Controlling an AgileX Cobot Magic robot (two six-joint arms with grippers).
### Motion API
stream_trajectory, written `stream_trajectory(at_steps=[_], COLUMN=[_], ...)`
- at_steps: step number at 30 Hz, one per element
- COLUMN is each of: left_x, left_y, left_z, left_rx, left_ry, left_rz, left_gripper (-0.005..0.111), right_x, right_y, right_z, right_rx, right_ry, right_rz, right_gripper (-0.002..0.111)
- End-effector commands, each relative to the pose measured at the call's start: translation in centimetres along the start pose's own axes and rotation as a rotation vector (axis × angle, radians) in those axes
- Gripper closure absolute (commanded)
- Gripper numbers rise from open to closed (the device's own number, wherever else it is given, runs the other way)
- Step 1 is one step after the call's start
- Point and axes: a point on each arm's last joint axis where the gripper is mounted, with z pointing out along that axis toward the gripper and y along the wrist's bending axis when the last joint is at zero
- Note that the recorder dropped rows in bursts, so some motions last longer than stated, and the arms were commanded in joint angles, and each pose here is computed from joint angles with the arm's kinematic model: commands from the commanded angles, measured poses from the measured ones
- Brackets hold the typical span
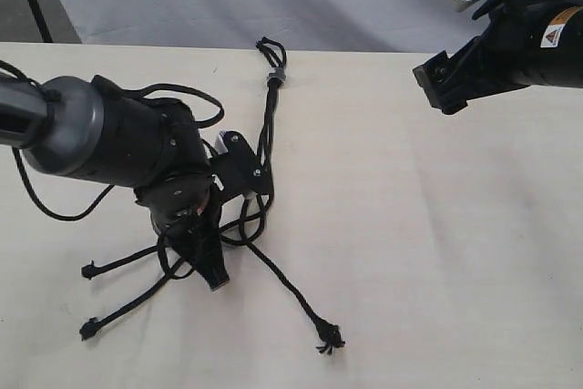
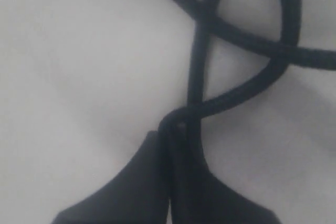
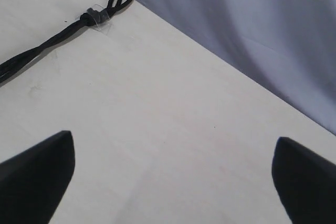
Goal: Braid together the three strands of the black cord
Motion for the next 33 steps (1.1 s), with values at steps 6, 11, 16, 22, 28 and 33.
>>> stream_trajectory(at_steps=[6, 11, 16, 22, 28, 33], left_x=[1.8, 1.5, 0.7, 1.7, 1.7, 1.4], left_y=[-2.5, -6.7, -4.1, -0.7, -1.0, -0.4], left_z=[0.7, -1.0, -3.6, -1.4, -0.4, -2.2], left_rx=[0.143, 0.286, 0.188, 0.164, 0.172, 0.16], left_ry=[0.037, 0.08, -0.064, -0.049, -0.045, -0.104], left_rz=[-0.132, -0.028, -0.09, -0.21, -0.21, -0.231], left_gripper=[0.107, 0.107, 0.107, 0.107, 0.065, 0.051], right_x=[0.1, 0.0, 0.0, 0.0, 0.0, 0.0], right_y=[-0.2, -0.2, -0.2, -0.2, -0.2, 0.1], right_z=[-0.1, -0.1, -0.1, -0.1, -0.1, -0.1], right_rx=[0.008, 0.009, 0.009, 0.007, 0.007, -0.016], right_ry=[-0.006, -0.01, -0.01, -0.01, -0.01, -0.006], right_rz=[0.012, 0.012, 0.012, 0.014, 0.019, 0.242], right_gripper=[0.014, 0.014, 0.014, 0.014, 0.014, 0.014])
